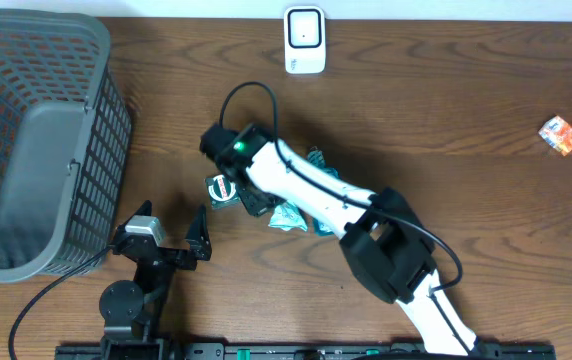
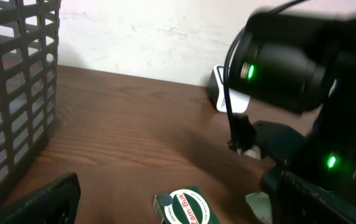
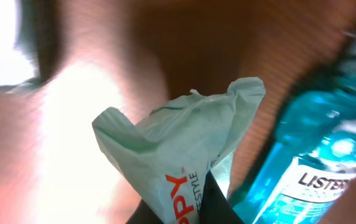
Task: Scan the item barcode
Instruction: 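Lift the wipes pack and hold it against the scanner window, then carry the wipes pack to the right side and release it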
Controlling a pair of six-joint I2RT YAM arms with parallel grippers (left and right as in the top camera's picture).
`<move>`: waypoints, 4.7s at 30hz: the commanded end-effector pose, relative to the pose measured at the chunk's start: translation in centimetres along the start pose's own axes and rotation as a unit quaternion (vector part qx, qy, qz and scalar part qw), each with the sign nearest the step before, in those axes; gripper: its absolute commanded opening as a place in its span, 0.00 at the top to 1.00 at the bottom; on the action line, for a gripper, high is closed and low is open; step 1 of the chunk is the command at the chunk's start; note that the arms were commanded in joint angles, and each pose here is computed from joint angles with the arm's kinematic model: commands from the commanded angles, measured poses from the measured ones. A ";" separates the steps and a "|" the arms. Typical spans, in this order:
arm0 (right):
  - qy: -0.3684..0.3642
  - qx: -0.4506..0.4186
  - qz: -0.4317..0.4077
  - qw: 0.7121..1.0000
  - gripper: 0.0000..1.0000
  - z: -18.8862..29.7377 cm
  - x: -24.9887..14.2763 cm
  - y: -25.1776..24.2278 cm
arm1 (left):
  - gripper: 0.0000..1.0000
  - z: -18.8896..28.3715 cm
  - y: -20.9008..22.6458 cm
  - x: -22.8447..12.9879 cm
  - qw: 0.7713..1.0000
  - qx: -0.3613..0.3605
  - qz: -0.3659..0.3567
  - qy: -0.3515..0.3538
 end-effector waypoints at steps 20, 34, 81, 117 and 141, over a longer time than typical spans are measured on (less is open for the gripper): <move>-0.060 0.631 0.127 0.763 0.99 5.6 -0.2 -11.1 | 0.02 -0.1 0.2 -1.1 1.000 0.001 -0.001 0.022; -0.056 0.640 0.113 0.758 0.99 5.8 -0.1 -11.1 | 0.02 -0.1 0.2 -1.1 1.000 0.001 -0.001 0.022; -0.563 -0.089 -0.071 0.819 0.99 1.8 20.2 -22.0 | 0.02 -0.1 0.2 -1.1 1.000 0.001 -0.001 0.022; -0.175 -0.267 -0.431 0.844 0.01 -1.8 -4.6 -54.1 | 0.02 -0.1 0.2 -1.1 1.000 0.001 -0.001 0.022; -0.083 0.030 -0.329 0.940 0.01 8.6 -1.2 -28.8 | 0.02 -0.1 0.2 -1.1 1.000 0.001 -0.001 0.022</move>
Point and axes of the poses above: each gripper's point midway between its finger pads, its own z axis back along the fingers, its own y axis along the line the jaws close on, x = y × z, the point moved 9 cm from there along z, back along the fingers, and after that the axes turned 1 degree about z, right-handed, at the moved point
